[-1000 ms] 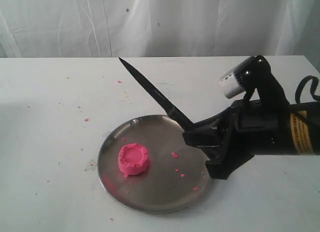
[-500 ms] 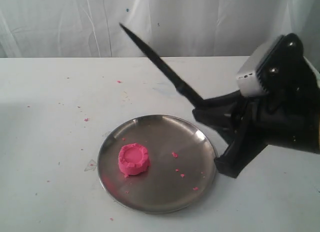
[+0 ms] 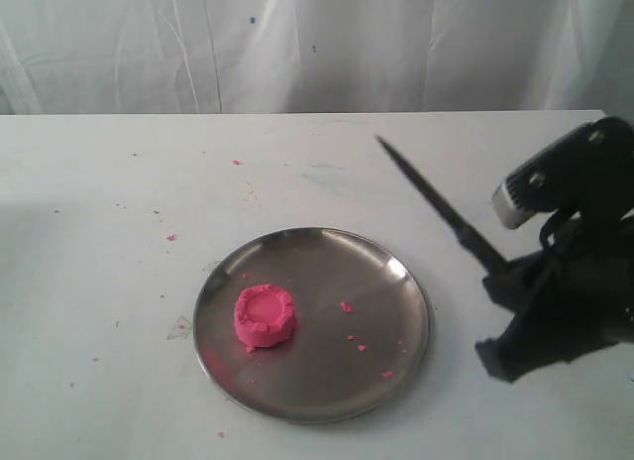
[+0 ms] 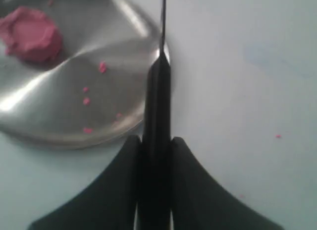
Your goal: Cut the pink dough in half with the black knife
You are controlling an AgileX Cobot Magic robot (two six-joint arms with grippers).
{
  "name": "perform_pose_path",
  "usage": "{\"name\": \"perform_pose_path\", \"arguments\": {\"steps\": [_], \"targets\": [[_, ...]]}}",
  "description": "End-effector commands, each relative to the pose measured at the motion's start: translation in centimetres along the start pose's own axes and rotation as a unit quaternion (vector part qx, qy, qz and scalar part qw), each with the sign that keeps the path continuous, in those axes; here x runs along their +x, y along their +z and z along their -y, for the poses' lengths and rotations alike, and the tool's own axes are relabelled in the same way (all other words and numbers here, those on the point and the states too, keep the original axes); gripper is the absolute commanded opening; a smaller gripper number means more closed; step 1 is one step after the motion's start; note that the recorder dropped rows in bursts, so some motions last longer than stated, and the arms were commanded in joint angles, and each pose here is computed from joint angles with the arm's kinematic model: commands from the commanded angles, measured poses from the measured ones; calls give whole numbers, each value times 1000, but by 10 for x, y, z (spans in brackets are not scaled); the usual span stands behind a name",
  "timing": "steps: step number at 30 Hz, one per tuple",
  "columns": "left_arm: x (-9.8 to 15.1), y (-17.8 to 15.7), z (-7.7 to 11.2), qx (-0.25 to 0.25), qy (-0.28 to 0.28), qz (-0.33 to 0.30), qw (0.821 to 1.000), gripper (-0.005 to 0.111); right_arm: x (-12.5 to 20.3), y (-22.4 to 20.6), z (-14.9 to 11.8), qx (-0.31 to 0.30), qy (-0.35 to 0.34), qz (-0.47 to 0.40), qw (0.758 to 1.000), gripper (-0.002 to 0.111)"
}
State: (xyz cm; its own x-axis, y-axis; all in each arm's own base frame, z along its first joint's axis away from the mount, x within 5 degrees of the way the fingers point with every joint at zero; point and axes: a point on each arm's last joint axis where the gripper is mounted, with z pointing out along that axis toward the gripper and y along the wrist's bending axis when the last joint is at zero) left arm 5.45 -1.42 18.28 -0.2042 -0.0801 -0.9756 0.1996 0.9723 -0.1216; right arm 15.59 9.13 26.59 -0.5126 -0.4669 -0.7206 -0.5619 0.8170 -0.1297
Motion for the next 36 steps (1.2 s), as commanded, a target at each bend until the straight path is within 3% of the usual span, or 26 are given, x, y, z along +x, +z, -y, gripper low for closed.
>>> {"name": "perform_pose_path", "arguments": {"steps": [1,10,25,36], "targets": [[1,0,0,4,0,1,1000,0,-1,-3,-27,-89,-44,-3,995,5],[1,0,0,4,0,1,1000,0,-7,6,-61,-151,-105,-32,982,5],[1,0,0,4,0,1,1000,0,-23,44,-71,-151,-105,-86,979,5],[1,0,0,4,0,1,1000,0,-28,51,-73,-148,-80,-75,983,5]]}}
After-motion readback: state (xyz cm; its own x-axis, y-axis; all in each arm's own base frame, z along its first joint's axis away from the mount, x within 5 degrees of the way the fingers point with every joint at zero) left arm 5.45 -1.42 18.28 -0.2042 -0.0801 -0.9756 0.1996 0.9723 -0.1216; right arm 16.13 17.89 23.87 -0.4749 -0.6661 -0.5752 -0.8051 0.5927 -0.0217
